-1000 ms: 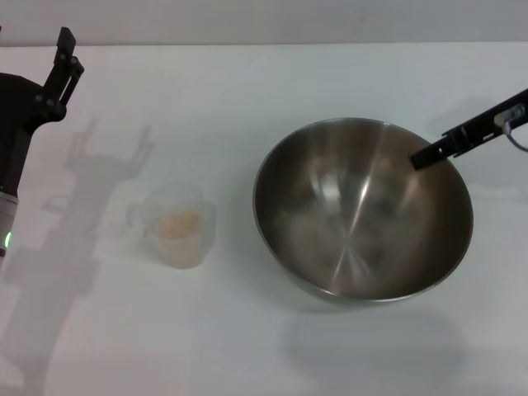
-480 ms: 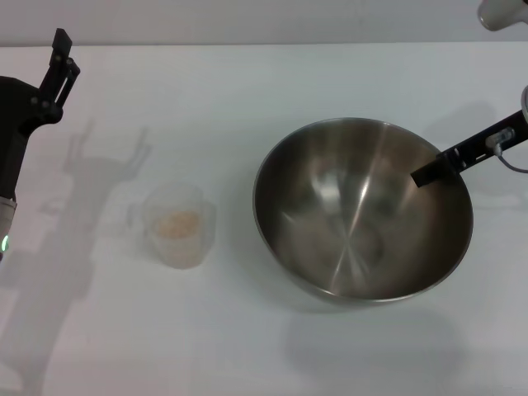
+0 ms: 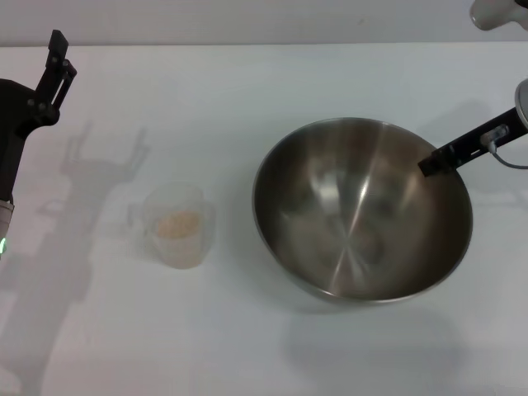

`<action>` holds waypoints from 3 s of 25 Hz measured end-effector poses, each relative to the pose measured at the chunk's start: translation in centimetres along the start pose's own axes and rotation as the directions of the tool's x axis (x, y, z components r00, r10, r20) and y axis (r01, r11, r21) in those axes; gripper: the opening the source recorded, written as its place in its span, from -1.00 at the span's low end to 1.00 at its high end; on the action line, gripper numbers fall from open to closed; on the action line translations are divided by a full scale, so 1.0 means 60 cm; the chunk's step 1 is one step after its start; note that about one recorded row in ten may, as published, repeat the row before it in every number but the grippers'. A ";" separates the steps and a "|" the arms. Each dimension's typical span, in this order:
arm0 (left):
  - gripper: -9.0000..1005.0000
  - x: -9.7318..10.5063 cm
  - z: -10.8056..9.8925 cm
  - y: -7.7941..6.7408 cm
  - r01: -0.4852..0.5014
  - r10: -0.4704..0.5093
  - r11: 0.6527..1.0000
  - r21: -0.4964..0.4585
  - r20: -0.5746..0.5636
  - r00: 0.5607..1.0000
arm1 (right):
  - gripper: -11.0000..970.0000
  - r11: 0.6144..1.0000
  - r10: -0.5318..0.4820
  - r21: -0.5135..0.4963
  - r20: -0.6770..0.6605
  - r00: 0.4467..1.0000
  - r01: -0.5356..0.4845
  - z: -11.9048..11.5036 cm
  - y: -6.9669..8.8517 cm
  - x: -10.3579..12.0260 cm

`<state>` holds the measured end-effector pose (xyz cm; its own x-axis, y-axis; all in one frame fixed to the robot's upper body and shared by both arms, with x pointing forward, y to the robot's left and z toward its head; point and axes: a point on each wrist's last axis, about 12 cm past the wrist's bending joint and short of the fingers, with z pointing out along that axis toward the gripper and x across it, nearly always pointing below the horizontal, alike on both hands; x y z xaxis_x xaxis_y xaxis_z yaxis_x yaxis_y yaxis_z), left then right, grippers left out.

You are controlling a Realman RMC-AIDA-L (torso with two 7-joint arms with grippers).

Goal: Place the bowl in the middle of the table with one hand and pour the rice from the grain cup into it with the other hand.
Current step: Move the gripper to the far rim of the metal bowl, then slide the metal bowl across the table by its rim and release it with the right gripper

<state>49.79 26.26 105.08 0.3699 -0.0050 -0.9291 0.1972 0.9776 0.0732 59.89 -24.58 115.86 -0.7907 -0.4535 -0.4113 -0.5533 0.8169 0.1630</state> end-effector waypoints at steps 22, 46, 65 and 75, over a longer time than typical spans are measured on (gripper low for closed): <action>0.72 -0.003 0.003 0.004 -0.003 0.003 1.000 -0.014 0.016 1.000 | -0.94 0.984 -0.177 0.028 0.274 0.945 0.176 -0.071 0.043 -0.050; 0.72 -0.007 0.003 0.002 0.003 -0.002 1.000 -0.015 0.037 0.999 | -0.93 0.915 -0.301 -0.252 0.097 0.949 0.316 -0.001 0.092 -0.022; 0.72 -0.013 0.000 0.003 0.004 -0.003 1.000 -0.020 0.068 0.998 | -0.93 0.929 -0.273 -0.261 -0.002 0.962 0.263 0.028 0.085 -0.018; 0.72 -0.014 -0.001 0.003 0.004 -0.003 1.000 -0.020 0.073 0.997 | -0.92 0.938 -0.266 -0.240 -0.031 0.963 0.252 0.033 0.080 -0.017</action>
<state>49.47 26.45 105.88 0.4346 -0.0231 -0.9003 0.1805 0.9816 0.0620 58.56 -19.48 115.30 -0.6224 -0.6654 -0.4121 -0.7806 0.5661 0.2648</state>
